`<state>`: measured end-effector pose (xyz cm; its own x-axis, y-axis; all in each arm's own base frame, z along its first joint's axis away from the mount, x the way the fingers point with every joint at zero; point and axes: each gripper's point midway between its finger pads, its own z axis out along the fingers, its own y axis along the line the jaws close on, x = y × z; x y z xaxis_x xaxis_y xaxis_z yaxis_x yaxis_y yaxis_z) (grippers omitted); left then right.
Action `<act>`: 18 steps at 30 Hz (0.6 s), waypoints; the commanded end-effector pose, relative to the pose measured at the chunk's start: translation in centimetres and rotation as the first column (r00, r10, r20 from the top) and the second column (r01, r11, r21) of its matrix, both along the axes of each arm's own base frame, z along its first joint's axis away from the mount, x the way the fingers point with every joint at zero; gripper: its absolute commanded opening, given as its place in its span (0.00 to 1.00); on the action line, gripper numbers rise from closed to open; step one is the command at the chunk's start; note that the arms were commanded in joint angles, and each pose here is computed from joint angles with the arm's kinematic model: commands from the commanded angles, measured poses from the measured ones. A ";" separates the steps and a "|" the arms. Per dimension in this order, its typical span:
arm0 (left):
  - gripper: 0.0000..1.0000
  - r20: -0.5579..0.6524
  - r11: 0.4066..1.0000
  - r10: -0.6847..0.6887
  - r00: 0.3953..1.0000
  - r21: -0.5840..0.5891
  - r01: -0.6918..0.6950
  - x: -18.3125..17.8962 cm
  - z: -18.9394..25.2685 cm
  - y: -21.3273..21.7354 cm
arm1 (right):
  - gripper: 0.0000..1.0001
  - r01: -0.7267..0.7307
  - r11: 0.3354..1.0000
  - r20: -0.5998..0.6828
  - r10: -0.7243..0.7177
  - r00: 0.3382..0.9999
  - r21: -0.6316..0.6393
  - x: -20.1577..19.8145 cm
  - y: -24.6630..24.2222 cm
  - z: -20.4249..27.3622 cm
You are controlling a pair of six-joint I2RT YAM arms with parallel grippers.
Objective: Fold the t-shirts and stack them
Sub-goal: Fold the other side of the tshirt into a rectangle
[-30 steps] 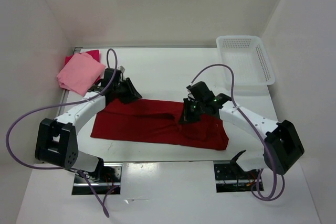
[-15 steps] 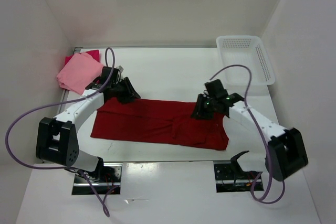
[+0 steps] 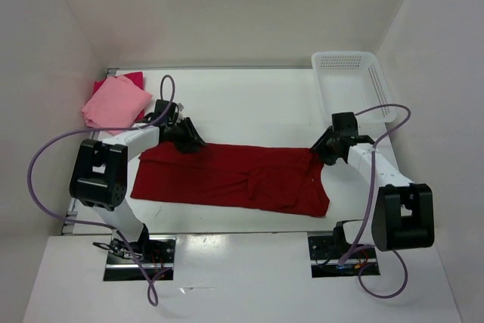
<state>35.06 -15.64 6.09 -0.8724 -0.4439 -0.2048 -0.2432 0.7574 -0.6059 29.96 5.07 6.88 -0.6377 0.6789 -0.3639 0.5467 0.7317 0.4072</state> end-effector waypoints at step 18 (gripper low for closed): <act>0.41 -0.101 0.972 0.189 0.977 -0.120 -0.200 2.0 -4.5 6.2 | 0.21 -0.015 0.990 0.062 0.024 0.998 -0.140 5.8 -0.4 -1.6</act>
